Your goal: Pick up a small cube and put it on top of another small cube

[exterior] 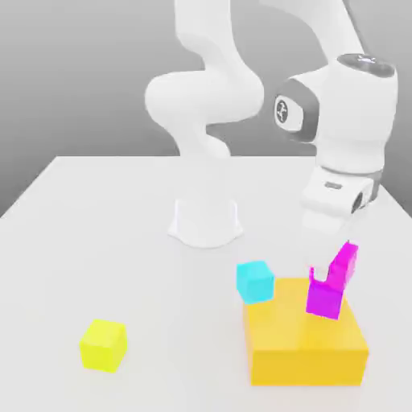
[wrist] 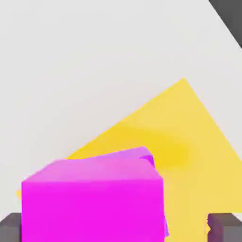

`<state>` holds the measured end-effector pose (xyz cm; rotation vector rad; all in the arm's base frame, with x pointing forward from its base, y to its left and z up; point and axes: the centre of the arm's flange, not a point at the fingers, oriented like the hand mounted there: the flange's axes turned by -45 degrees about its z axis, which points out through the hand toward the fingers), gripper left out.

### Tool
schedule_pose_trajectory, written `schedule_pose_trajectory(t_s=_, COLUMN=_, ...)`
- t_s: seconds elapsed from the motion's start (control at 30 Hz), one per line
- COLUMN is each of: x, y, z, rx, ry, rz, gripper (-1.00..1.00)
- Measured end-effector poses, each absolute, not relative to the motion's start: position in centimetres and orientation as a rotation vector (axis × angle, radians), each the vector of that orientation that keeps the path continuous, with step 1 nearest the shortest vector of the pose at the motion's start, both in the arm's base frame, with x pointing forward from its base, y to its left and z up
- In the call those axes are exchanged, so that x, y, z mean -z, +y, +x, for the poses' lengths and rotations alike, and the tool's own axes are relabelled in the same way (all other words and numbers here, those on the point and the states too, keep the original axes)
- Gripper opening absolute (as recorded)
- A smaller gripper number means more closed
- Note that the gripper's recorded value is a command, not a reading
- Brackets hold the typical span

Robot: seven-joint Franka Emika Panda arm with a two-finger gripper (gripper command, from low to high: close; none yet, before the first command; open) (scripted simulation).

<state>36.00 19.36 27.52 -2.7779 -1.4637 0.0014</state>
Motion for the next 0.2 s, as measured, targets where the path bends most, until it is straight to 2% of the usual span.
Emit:
schedule_pose_trajectory(t_s=0.07, x=-27.3, y=19.3, z=36.0, rx=0.0, ry=-1.465, rz=-2.779, gripper=1.0)
schedule_pose_trajectory(t_s=0.2, x=-31.8, y=19.3, z=36.0, rx=0.0, ry=-1.465, rz=-2.78, gripper=1.0)
